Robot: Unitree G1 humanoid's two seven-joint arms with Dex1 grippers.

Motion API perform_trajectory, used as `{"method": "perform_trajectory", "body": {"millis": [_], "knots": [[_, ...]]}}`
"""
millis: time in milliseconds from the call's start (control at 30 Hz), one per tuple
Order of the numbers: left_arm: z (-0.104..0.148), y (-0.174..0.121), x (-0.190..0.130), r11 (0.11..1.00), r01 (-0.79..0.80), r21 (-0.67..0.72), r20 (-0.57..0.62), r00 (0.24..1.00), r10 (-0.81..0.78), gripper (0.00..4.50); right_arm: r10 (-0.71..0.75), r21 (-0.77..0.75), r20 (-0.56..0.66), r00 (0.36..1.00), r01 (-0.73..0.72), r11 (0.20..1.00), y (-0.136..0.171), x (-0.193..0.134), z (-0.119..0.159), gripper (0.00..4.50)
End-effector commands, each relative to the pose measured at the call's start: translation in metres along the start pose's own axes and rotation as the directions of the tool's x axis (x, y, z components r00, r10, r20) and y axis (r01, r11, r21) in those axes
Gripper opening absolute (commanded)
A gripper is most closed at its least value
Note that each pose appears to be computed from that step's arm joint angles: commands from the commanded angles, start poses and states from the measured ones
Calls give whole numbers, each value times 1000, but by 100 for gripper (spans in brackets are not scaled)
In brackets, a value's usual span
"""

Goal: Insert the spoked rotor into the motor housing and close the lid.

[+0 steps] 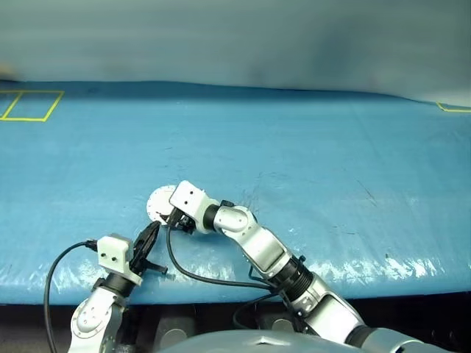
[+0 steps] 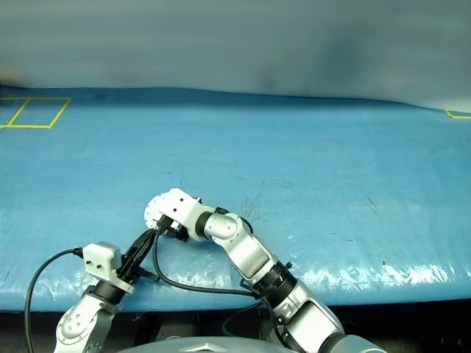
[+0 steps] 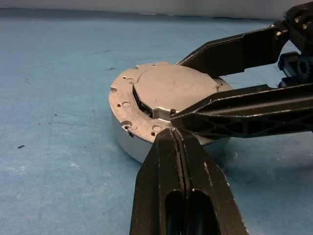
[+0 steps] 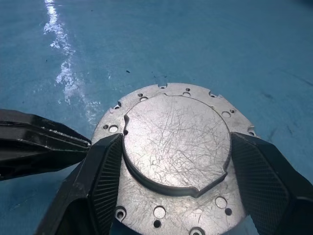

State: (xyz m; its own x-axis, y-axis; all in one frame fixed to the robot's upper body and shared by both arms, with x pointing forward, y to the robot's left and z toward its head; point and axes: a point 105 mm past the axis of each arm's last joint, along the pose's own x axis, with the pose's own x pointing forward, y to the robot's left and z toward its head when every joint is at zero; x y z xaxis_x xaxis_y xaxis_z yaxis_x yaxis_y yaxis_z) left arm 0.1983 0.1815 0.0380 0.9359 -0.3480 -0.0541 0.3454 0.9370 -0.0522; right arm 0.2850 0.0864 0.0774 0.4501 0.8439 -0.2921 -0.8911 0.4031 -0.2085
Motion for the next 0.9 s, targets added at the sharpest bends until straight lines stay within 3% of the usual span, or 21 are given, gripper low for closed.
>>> {"method": "perform_trajectory", "body": {"millis": [33, 633, 767, 900], "knots": [[2, -12, -3, 998, 61, -10, 6, 998, -61, 0, 23, 17, -40, 999, -22, 1000, -2, -2, -7, 306], [11, -3, -2, 998, -63, 22, 69, 996, 62, 0, 35, 12, -105, 994, -34, 999, 7, 3, -14, 306], [14, 0, -1, 997, -69, 25, 77, 995, 66, 0, 36, -3, -185, 982, -38, 999, 8, 3, -25, 306], [18, 5, -1, 994, -105, 16, 90, 991, 103, 0, 39, 27, -188, 981, -35, 999, 7, 2, -25, 306]]}}
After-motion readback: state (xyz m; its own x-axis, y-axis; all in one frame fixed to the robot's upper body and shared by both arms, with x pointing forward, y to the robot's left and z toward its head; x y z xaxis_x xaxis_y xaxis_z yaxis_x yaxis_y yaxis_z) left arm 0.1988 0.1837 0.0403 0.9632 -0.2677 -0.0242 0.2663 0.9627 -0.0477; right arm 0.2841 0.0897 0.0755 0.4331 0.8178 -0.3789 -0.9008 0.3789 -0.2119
